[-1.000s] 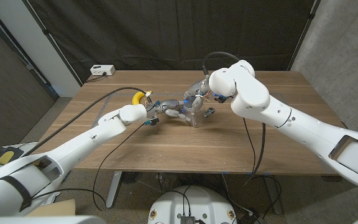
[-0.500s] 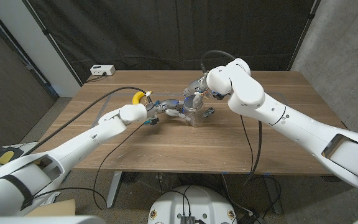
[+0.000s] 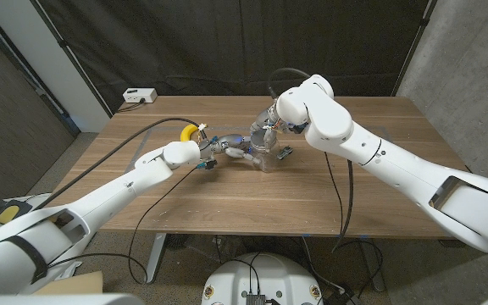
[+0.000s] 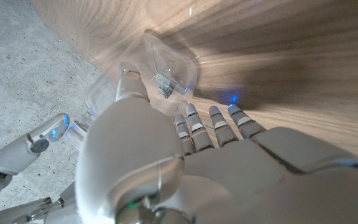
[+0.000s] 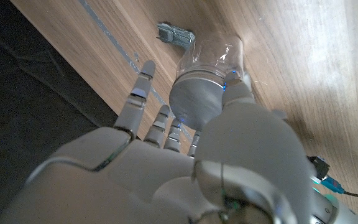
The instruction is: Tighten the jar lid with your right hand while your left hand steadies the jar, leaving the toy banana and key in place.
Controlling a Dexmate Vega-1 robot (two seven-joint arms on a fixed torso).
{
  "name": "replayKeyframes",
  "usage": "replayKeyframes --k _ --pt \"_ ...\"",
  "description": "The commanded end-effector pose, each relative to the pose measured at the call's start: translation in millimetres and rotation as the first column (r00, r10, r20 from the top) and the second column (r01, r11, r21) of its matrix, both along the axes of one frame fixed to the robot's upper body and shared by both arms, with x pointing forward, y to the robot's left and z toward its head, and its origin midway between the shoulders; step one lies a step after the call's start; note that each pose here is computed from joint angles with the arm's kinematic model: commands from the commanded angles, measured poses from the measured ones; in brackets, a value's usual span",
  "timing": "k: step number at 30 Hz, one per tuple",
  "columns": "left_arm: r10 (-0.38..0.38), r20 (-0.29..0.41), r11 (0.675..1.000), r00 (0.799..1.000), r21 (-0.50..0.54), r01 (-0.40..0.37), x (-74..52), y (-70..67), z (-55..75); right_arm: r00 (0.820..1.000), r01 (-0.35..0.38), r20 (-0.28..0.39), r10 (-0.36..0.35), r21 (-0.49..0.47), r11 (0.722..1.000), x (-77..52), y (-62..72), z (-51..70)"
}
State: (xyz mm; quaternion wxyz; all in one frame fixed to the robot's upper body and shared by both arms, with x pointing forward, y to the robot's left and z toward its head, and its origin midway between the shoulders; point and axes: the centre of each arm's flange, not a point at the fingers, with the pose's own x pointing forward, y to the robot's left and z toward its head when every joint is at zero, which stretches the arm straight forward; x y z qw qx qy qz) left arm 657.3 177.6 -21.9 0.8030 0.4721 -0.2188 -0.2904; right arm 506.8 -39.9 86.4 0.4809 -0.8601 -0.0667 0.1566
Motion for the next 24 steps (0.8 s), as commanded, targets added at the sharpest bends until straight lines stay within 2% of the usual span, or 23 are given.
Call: replayKeyframes --k 1,6,11,13,24 --pt "0.005 -0.008 1.0 1.0 -0.001 -0.005 3.8 -0.1 1.0 0.997 -0.076 0.03 0.076 0.017 0.997 2.9 1.3 -2.8" --pt "0.008 -0.005 1.0 1.0 -0.001 -0.008 4.8 0.0 1.6 0.993 -0.115 0.051 0.111 0.076 0.99 4.7 -2.0 -6.0" --pt "0.005 -0.009 1.0 1.0 -0.002 -0.005 6.2 -1.2 1.5 0.993 -0.116 0.026 0.114 0.157 0.981 9.5 -8.4 -7.9" --pt "0.005 -0.01 1.0 1.0 -0.001 -0.005 7.2 -1.8 1.4 0.993 -0.12 0.024 0.118 0.218 0.968 13.4 -13.4 -9.5" --pt "0.005 -0.015 1.0 1.0 0.004 -0.005 10.6 -3.6 1.8 0.996 -0.059 0.08 0.034 0.33 0.942 14.0 -19.6 -18.3"
